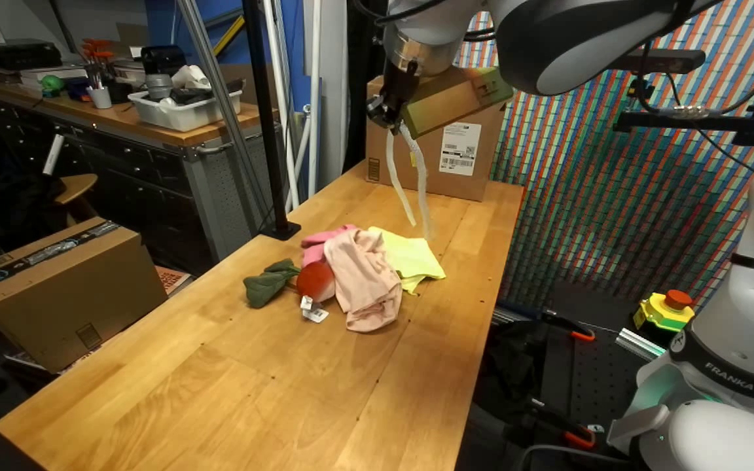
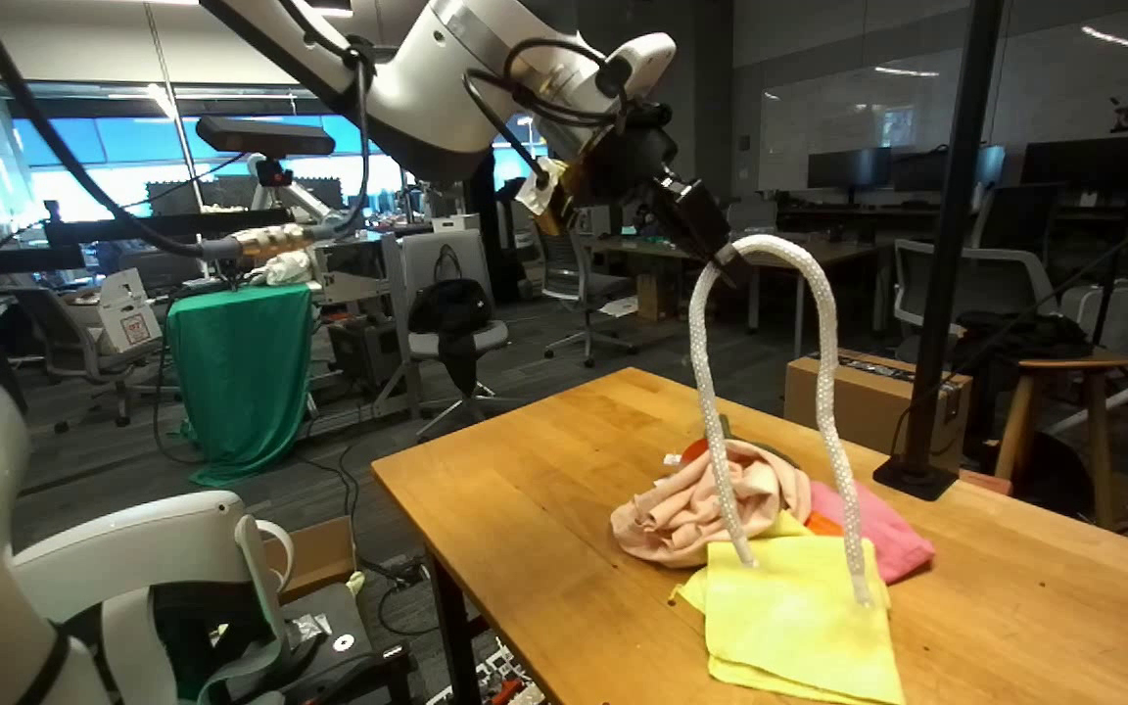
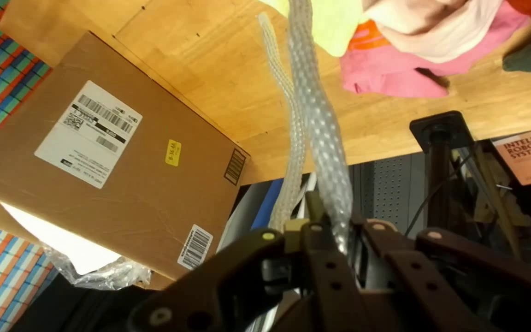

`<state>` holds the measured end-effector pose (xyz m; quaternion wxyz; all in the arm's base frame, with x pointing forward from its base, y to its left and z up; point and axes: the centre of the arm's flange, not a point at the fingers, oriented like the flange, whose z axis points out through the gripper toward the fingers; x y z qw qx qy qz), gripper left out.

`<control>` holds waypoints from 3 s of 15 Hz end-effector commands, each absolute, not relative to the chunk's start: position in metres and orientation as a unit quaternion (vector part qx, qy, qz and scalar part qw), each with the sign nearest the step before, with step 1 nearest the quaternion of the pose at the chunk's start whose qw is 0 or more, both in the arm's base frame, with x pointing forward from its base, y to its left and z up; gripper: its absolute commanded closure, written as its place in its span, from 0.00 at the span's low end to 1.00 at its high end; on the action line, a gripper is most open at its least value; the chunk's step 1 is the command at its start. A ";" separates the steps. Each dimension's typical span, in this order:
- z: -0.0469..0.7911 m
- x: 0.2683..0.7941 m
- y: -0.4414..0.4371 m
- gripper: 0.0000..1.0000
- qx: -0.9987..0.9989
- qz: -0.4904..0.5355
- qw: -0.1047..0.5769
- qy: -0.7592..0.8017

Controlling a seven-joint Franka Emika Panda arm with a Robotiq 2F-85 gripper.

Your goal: Separate the clothes, rope and plush toy on the table

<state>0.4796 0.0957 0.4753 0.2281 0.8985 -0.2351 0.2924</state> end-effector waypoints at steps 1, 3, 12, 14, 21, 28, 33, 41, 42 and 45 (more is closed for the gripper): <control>0.498 0.461 0.090 0.95 0.904 0.259 0.248 -0.232; 0.501 0.460 0.081 0.95 0.903 0.245 0.264 -0.233; 0.505 0.456 -0.003 0.95 0.873 0.216 0.322 -0.296; 0.504 0.456 -0.026 0.95 0.864 0.211 0.332 -0.314; 0.500 0.471 -0.077 0.94 0.831 0.269 0.336 -0.353; 0.486 0.481 -0.108 0.93 0.766 0.329 0.372 -0.407; 0.471 0.483 -0.118 0.50 0.760 0.331 0.370 -0.418; 0.444 0.467 -0.084 0.00 0.816 0.279 0.321 -0.392; 0.439 0.464 -0.071 0.00 0.829 0.270 0.307 -0.381; 0.426 0.458 -0.034 0.00 0.871 0.240 0.257 -0.343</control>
